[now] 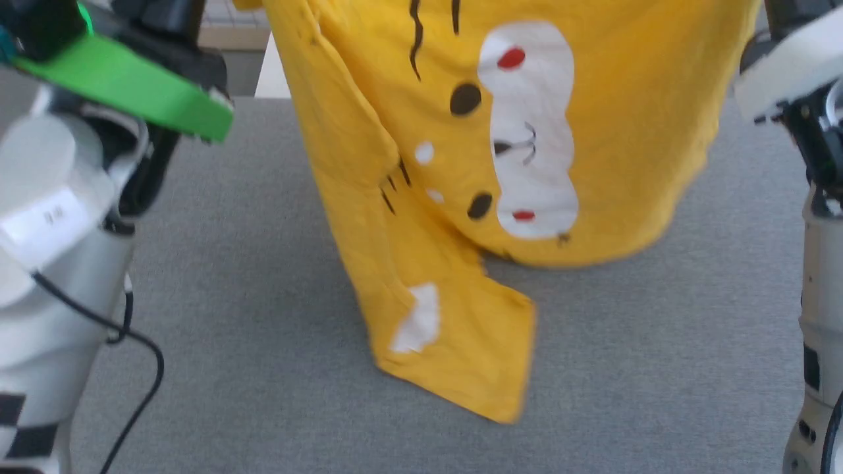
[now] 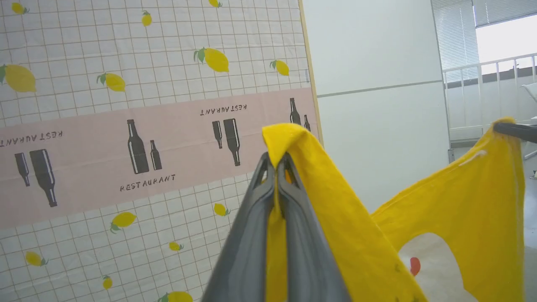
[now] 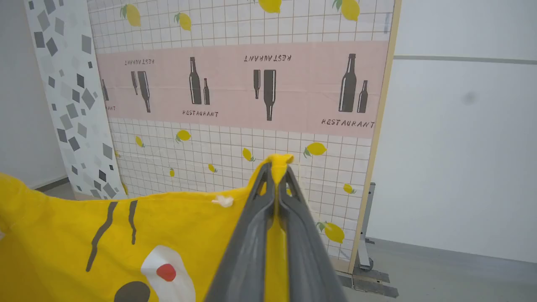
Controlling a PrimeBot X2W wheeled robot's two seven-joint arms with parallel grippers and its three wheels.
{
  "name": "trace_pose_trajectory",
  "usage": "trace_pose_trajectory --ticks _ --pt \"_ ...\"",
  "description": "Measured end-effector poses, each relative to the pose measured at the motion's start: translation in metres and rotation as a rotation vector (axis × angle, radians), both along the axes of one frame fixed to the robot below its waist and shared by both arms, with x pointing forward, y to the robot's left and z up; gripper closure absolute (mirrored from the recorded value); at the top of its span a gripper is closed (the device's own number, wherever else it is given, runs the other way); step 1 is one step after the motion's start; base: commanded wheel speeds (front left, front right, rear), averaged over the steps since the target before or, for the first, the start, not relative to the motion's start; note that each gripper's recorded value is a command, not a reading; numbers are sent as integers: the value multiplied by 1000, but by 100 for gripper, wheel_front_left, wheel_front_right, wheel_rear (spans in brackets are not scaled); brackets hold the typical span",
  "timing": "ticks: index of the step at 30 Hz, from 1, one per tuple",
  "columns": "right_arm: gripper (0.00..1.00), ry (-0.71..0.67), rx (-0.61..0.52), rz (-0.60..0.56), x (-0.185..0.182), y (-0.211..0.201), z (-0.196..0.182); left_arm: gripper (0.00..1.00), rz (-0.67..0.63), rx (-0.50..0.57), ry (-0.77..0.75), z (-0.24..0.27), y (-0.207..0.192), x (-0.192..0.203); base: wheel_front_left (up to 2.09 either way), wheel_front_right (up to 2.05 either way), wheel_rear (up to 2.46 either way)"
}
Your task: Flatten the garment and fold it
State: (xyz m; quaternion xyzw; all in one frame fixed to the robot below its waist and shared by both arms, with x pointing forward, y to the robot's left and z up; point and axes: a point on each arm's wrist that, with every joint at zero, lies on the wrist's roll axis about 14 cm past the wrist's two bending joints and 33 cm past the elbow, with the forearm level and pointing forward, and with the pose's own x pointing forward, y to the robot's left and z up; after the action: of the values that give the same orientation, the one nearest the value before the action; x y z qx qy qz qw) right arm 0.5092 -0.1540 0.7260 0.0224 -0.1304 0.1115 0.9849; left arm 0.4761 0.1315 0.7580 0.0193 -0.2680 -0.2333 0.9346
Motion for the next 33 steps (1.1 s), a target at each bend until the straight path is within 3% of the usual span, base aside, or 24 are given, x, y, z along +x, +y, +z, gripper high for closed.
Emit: trace_pose_trajectory --ticks 2,3,12,18,25,33 --pt "100 -48 -9 2 -7 1 23 100 -7 3 -31 24 -5 -2 0 0 0" --pt "100 -100 -31 10 -19 6 50 100 -19 10 -81 60 -14 -8 0 0 0" --pt "100 -150 -70 21 -52 8 88 100 -56 17 -143 134 -36 -30 0 0 0" --pt "100 -120 -88 15 -62 2 91 100 -73 27 -111 150 -45 -27 0 0 0" --pt "100 -30 -78 2 -39 -4 72 100 -49 83 -35 123 -47 13 0 0 0" --pt "100 -39 -77 -70 31 -17 74 100 14 100 -150 132 -38 74 0 0 0"
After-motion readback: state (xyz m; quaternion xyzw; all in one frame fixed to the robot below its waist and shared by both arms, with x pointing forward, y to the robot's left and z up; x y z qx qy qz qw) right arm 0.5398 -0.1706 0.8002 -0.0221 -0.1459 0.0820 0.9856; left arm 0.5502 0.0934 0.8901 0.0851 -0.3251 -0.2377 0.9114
